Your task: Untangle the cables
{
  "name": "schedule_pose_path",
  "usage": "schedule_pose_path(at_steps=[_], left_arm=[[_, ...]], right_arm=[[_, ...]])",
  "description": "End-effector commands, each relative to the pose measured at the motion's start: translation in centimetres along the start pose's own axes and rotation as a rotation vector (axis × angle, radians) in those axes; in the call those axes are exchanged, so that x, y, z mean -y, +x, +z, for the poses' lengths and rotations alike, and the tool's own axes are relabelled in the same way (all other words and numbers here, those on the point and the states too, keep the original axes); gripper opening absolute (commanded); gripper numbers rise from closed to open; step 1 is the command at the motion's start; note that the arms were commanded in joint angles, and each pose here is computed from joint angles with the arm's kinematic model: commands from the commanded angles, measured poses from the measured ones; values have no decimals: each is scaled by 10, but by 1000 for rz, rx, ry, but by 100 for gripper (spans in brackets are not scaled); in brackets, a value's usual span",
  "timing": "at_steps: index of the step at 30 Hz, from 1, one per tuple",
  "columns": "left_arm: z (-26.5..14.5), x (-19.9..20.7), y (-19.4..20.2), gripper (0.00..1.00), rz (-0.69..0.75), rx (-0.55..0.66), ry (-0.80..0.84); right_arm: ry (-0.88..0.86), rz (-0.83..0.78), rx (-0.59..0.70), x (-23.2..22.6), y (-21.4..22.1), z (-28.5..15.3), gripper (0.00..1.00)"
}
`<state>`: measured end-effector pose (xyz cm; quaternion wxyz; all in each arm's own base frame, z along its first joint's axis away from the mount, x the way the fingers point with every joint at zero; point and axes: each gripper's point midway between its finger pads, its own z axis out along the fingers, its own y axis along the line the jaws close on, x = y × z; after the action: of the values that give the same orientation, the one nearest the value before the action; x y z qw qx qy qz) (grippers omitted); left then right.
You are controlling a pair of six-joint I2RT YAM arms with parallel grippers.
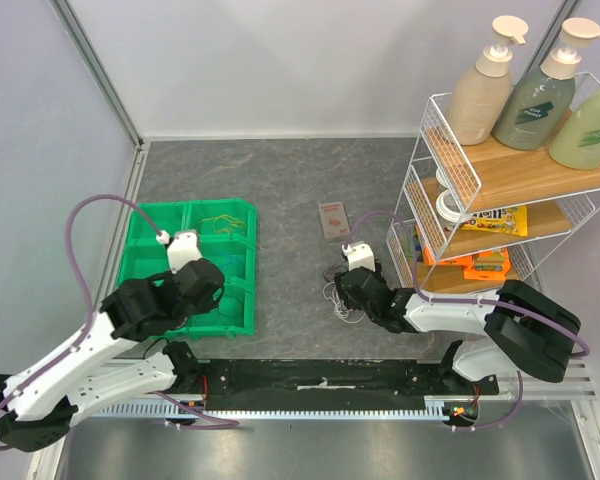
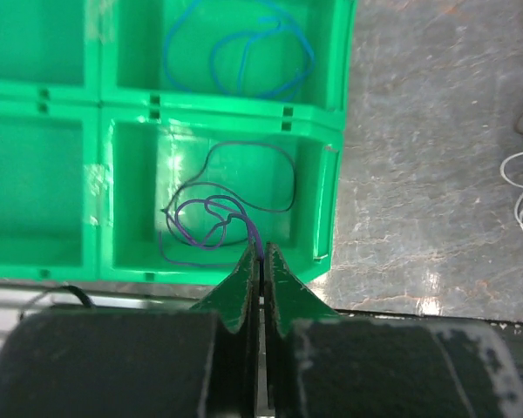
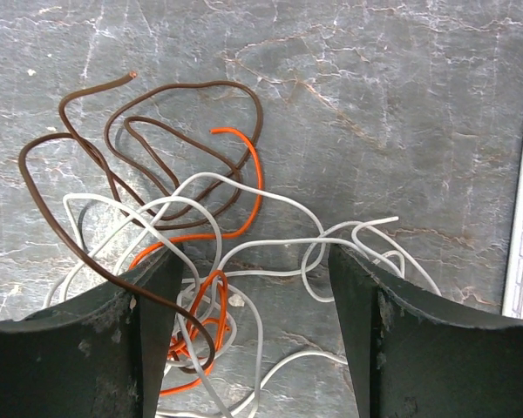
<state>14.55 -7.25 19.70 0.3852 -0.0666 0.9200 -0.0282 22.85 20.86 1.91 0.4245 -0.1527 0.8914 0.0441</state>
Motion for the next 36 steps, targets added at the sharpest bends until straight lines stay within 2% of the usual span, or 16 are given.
schedule_pose_path(at_steps=[1,5,8,10,13,14,15,17,21,24,26,27,28,31,34,36], left_arm=[[28,16,26,2,-212,-54,-35],[63,7,66,2,-263,-88,-96],[71,0,71,3,-354,-52,-112],[68,-4,66,10,-413,-20,-110],[60,-2,54,54,-452,20,-52],[56,1,50,75,-457,21,-19],[48,7,46,83,-440,16,33],[32,22,31,89,-413,24,146],[-4,55,-9,90,-360,119,408],[-22,84,-29,88,-307,187,580],[-17,101,-23,83,-265,169,634],[-13,112,-17,81,-240,140,658],[-5,125,-7,81,-203,106,686],[19,166,34,81,-86,-70,766],[33,196,61,64,30,-195,836],[37,212,66,60,103,-218,886]], right_arm=[[-28,21,8,-9,-6,2,75],[-62,15,9,-14,-10,-1,75],[-118,-18,5,-22,-12,-4,75],[-173,-24,3,-31,-12,-7,76],[-238,-45,2,-41,-11,-10,76],[-255,-50,-4,-43,-9,-10,76],[-267,-56,-10,-45,-6,-11,76],[-282,-60,-17,-47,-3,-11,76],[-404,-79,-16,-66,0,-17,73],[-627,-113,-34,-102,1,-33,63],[-693,-120,-22,-113,-4,-40,29],[-689,-119,-16,-113,-6,-40,18],[-669,-120,-17,-111,-7,-38,12],[-615,-138,-21,-101,-7,-35,13],[-610,-154,-27,-97,-4,-38,12],[-632,-164,-26,-97,-3,-43,12]])
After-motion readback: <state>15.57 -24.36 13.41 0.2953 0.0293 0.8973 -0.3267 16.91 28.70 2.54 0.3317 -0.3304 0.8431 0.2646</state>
